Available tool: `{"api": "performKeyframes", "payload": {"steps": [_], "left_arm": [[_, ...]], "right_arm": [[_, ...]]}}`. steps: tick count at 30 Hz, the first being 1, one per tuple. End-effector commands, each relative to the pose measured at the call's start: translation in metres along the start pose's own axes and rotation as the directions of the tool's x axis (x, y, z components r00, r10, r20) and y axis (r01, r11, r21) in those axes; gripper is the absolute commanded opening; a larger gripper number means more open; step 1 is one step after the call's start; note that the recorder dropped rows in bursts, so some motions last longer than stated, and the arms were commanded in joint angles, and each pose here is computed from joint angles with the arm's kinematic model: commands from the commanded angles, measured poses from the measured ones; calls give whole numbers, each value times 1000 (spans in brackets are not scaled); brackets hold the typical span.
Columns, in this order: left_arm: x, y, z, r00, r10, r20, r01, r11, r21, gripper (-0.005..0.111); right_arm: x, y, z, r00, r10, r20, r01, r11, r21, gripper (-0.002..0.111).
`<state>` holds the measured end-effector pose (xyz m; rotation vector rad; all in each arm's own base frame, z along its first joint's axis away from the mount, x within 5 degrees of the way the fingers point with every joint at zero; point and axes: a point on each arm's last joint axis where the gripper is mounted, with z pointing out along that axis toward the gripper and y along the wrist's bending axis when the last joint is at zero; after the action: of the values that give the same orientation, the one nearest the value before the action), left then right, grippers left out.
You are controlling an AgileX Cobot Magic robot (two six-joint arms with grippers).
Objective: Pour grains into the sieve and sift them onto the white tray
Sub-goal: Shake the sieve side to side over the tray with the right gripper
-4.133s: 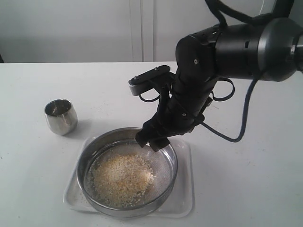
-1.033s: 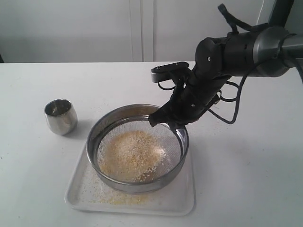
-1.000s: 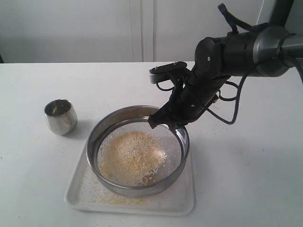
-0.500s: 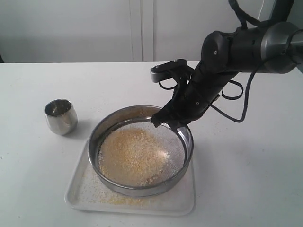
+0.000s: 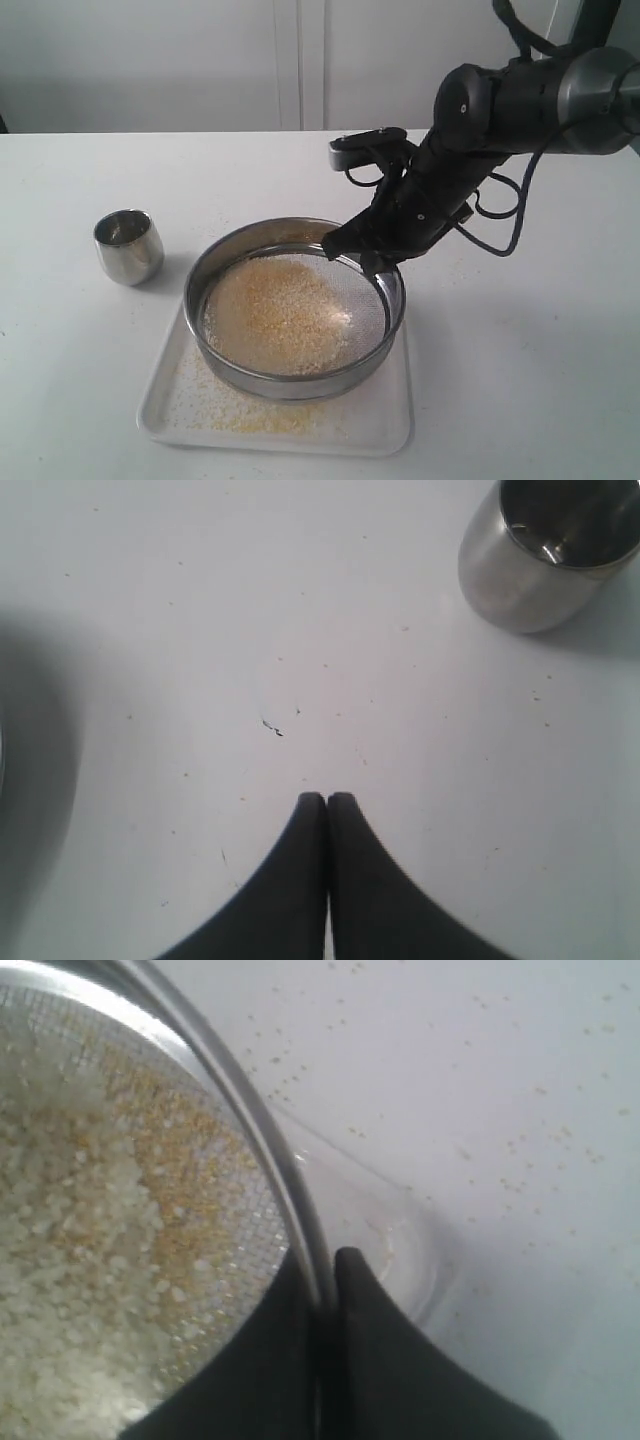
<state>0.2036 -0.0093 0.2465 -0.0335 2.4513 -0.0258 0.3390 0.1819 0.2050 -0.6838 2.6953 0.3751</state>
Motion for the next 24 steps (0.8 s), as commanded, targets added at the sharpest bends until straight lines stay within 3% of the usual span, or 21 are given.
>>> {"api": "performKeyframes", "payload": {"steps": [1,3,4,6,7,9,10,13,16,17,19,20,22,23,24], "left_arm": [[3,1,-1,1000,-7,-5,7,1000,-3,0],[3,1,-1,1000,-7,-5,7,1000,-3,0],[3,1,-1,1000,-7,-5,7,1000,-3,0],[3,1,-1,1000,-7,-5,7,1000,-3,0],[3,1,-1,1000,-7,-5,7,1000,-3,0],[3,1,-1,1000,-7,-5,7,1000,-3,0],[3,1,-1,1000,-7,-5,7,1000,-3,0],[3,1,-1,1000,-7,-5,7,1000,-3,0],[3,1,-1,1000,-7,-5,7,1000,-3,0],[3,1,-1,1000,-7,-5,7,1000,-3,0],[3,1,-1,1000,-7,-5,7,1000,-3,0],[3,1,-1,1000,-7,-5,7,1000,-3,0],[3,1,-1,1000,-7,-5,7,1000,-3,0],[3,1,-1,1000,-7,-5,7,1000,-3,0],[3,1,-1,1000,-7,-5,7,1000,-3,0]], "right_arm": [[-2,2,-8,995,-101,22,101,995,8,0],[-8,-3,-10,984,153,87,-153,988,-4,0],[-8,1,-10,989,117,88,-115,993,-23,0],[-3,12,-9,980,-198,31,199,980,-28,0],[-2,9,-10,981,-192,20,193,981,-4,0],[-6,-2,-12,994,84,69,-86,996,24,0],[-7,-2,-10,986,145,78,-146,989,5,0],[-1,9,-11,976,-219,1,219,976,2,0],[-6,-1,-12,983,166,78,-169,985,28,0],[-6,4,-11,993,104,63,-105,994,11,0],[-1,12,-10,979,-203,3,203,979,16,0],[-1,8,-11,989,-150,6,150,988,39,0],[-5,1,-11,987,141,77,-144,989,33,0],[-5,5,-10,995,72,65,-74,997,22,0],[-2,9,-10,990,-137,25,137,990,27,0]]}}
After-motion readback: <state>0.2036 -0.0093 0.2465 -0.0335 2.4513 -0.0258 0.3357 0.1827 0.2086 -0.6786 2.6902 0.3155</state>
